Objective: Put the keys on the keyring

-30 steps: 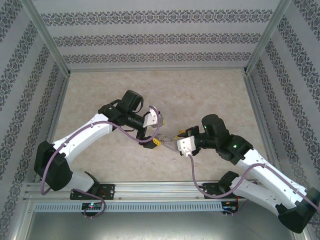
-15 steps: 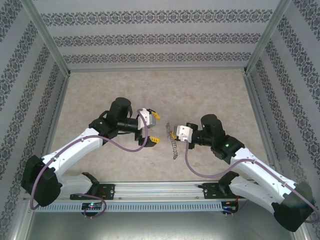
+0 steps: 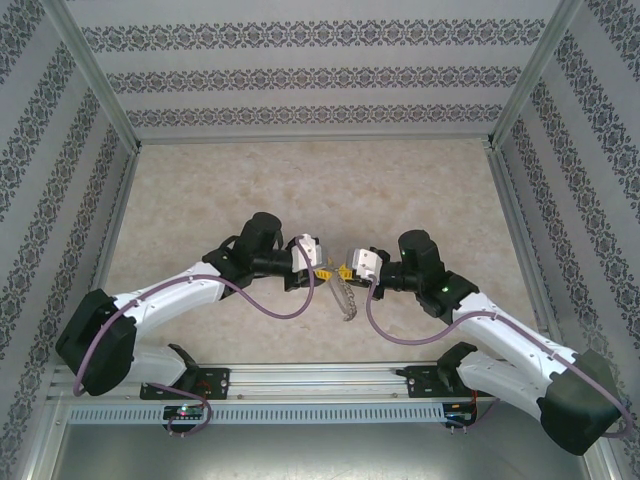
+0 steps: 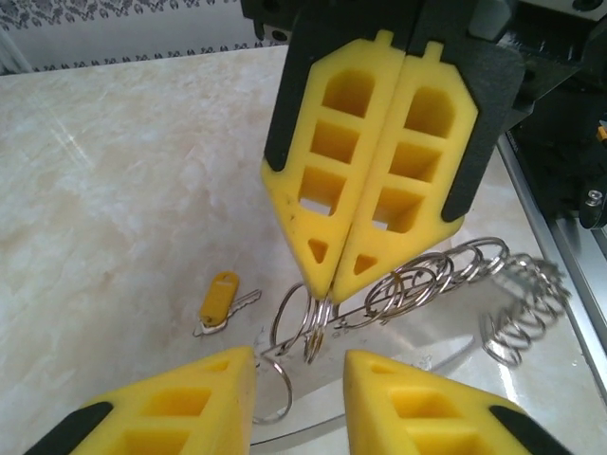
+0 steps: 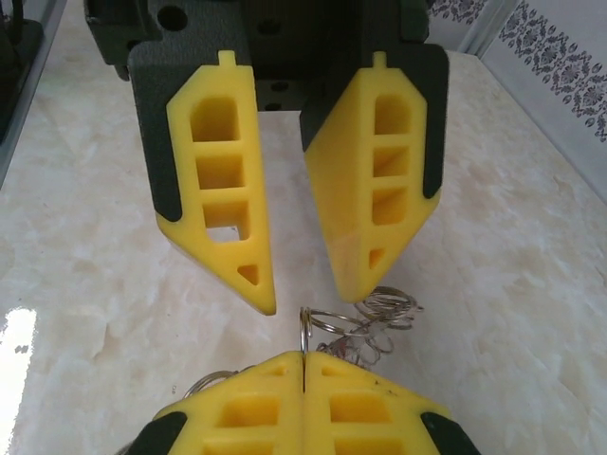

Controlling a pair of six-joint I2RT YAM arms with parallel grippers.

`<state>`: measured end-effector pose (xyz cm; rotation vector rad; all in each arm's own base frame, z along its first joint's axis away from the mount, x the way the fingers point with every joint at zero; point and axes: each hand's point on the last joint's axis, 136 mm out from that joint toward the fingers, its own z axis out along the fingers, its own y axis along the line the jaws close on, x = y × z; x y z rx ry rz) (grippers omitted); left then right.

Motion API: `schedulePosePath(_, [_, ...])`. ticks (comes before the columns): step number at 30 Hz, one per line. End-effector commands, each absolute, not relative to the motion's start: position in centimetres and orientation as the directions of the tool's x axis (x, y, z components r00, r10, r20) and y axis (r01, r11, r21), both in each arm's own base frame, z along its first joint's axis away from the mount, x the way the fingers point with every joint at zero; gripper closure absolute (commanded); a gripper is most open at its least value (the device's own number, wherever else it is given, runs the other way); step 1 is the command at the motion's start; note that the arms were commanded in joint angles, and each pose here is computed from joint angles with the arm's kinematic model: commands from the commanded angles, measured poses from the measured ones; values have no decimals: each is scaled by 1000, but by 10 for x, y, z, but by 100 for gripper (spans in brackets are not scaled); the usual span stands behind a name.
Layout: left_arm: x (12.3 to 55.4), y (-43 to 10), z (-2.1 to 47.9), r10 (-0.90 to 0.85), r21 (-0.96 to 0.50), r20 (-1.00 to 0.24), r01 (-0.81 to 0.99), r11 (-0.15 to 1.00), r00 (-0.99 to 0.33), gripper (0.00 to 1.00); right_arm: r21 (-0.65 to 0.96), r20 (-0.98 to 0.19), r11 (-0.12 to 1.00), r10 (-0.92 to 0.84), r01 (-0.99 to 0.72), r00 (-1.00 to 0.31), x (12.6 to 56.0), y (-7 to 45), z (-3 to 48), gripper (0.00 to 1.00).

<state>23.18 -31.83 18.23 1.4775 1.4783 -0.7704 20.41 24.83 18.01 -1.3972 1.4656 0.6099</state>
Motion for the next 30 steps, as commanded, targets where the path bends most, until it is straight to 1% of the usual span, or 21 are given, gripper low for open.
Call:
schedulePosePath(1, [226, -325, 184, 409, 210, -896, 977, 49, 172, 72, -273, -902, 196, -393, -942, 179, 203, 253, 189, 100])
schedulePosePath(16, [220, -323, 171, 439, 191, -884, 981, 22, 162, 75, -269, -905, 188, -384, -944, 182, 202, 254, 187, 100])
schedulePosePath(18, [218, -325, 168, 445, 189, -880, 982, 10, 165, 81, -271, -906, 188, -382, -944, 184, 202, 254, 187, 100])
schedulePosePath(19, [217, -325, 166, 452, 187, -876, 982, 2, 165, 81, -271, -905, 190, -384, -944, 183, 202, 254, 187, 100])
schedulePosePath(23, [213, -329, 160, 471, 177, -866, 984, -23, 167, 80, -271, -905, 191, -385, -944, 182, 202, 254, 186, 100])
schedulePosePath(26, [215, -330, 158, 473, 180, -865, 983, -16, 166, 80, -268, -905, 188, -384, -945, 181, 202, 255, 186, 100])
schedulePosePath(27, [216, -330, 158, 473, 183, -865, 983, -14, 168, 81, -268, -905, 186, -384, -945, 181, 201, 255, 186, 100])
schedulePosePath(28, [216, -330, 157, 473, 187, -864, 982, -15, 171, 87, -266, -905, 185, -385, -946, 179, 201, 255, 185, 100])
schedulePosePath(29, [216, -330, 157, 474, 192, -863, 981, -17, 176, 96, -266, -905, 186, -387, -946, 179, 202, 255, 184, 100])
schedulePosePath(30, [216, -330, 157, 474, 197, -862, 980, -16, 181, 100, -269, -903, 185, -389, -945, 181, 201, 254, 184, 100])
